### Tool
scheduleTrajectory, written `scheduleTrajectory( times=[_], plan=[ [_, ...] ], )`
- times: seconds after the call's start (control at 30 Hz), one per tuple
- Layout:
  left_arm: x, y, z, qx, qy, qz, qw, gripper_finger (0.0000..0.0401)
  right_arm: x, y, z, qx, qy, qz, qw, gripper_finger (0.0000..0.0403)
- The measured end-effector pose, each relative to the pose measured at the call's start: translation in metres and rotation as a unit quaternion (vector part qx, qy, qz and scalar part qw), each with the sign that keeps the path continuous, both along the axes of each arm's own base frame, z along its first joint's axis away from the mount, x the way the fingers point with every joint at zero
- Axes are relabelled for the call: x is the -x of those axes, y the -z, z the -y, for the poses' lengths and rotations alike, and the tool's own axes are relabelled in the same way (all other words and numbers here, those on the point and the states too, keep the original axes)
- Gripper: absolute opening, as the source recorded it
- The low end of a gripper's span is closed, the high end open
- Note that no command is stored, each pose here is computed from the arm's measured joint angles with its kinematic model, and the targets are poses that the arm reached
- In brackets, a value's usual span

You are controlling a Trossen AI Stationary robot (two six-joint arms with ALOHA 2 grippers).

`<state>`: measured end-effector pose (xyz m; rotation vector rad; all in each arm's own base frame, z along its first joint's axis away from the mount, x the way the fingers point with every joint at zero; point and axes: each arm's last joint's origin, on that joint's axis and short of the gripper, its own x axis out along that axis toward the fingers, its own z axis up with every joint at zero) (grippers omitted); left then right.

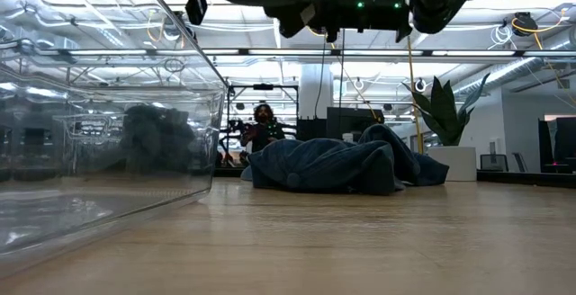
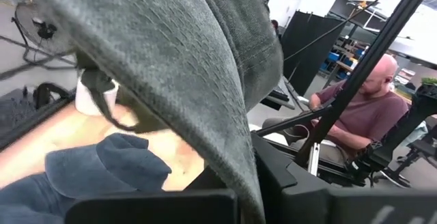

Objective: Pick & Place hat
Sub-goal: Put the green cap into the top transparent bin

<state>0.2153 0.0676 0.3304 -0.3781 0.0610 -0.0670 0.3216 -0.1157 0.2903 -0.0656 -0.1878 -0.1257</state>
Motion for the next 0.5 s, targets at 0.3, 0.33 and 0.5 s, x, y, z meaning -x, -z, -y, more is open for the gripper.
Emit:
scheduleTrajectory(
  times=[0.3, 0.33, 0.5],
  plan=[
    [0.001, 0.001, 0.000, 0.006, 0.001, -0.005, 1.000, 0.0010, 0.012, -0.025, -0.013, 0.009, -0.163, 0.025, 0.986, 0.0000],
    [0.001, 0.001, 0.000, 0.007, 0.001, -0.006, 1.000, 0.0009, 0.015, -0.028, -0.014, 0.009, -0.176, 0.028, 0.984, 0.0000],
    [0.001, 0.002, 0.000, 0.009, 0.001, -0.011, 1.000, 0.0009, 0.030, -0.047, -0.024, 0.022, -0.243, 0.043, 0.969, 0.0000]
  ],
)
